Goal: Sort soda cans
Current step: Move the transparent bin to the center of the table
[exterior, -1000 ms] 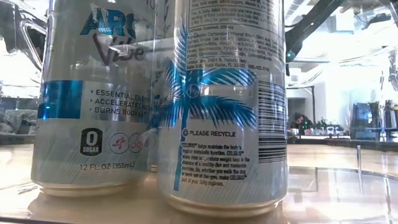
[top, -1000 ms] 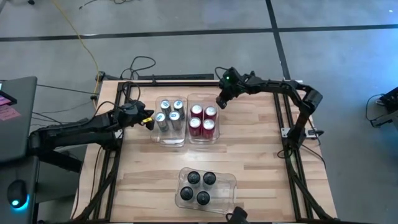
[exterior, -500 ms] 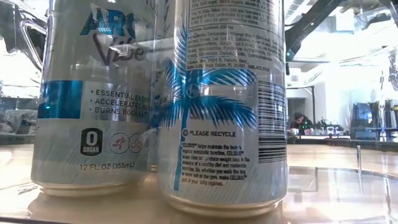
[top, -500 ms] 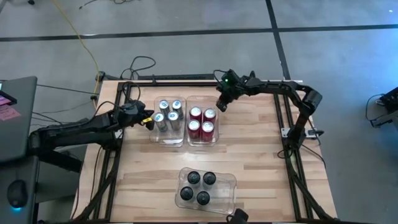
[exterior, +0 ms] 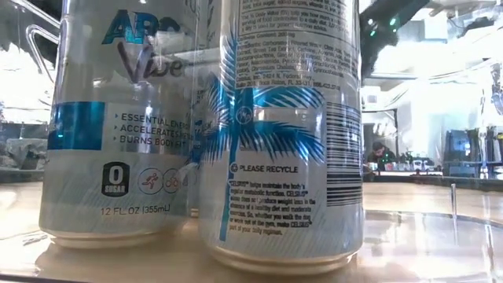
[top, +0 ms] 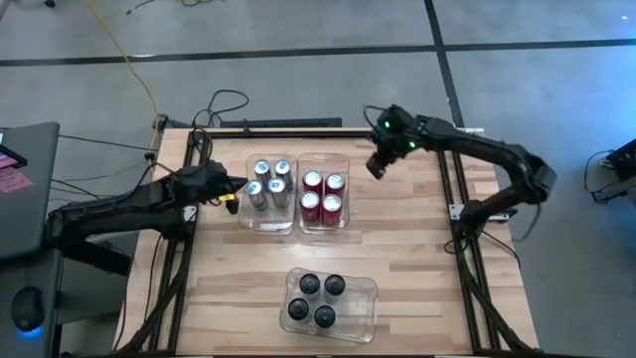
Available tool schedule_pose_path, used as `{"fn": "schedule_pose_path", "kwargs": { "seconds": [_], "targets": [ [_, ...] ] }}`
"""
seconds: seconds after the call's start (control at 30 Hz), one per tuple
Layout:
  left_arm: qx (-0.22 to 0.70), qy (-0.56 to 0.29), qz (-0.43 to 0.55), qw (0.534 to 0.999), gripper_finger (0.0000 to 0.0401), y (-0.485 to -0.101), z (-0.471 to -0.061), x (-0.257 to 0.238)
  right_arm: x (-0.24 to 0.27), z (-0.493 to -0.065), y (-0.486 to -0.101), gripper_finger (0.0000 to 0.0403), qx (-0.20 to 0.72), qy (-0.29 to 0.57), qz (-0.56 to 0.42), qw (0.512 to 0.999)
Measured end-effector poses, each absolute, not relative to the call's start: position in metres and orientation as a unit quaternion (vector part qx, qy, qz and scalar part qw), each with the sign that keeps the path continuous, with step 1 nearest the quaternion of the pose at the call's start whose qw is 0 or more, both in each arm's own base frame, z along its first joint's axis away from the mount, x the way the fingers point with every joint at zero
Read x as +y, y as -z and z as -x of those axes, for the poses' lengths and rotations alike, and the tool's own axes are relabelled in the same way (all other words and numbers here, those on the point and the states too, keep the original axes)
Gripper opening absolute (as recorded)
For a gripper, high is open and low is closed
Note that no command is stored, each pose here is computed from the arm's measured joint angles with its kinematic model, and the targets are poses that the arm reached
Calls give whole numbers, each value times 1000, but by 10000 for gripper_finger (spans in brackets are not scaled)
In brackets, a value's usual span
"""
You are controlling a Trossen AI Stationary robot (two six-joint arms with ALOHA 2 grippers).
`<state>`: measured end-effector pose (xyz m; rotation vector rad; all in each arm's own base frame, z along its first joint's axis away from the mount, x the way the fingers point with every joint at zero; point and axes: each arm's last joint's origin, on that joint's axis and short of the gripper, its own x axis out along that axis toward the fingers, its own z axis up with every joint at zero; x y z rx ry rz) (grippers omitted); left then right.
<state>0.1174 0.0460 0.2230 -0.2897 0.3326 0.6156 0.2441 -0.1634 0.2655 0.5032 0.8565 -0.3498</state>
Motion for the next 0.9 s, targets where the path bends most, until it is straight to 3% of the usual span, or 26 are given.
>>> {"fn": "schedule_pose_path", "kwargs": {
  "seconds": [0.27, 0.47, 0.6, 0.73, 0.9],
  "targets": [
    [138, -208, 94, 964, 0, -232, -116, 24, -65, -221, -283, 72, 467, 120, -251, 839],
    [89, -150, 90, 981, 0, -243, -122, 11, 16, -209, -294, 62, 439, 88, -245, 860],
    [81, -130, 100, 983, 0, -244, -124, 4, 65, -207, -295, 60, 430, 7, -206, 879],
    [82, -125, 106, 983, 0, -244, -128, 0, 94, -213, -291, 66, 420, -37, -183, 888],
    [82, -117, 105, 984, 0, -242, -139, -5, 103, -228, -275, 105, 441, -13, -197, 876]
  ]
}}
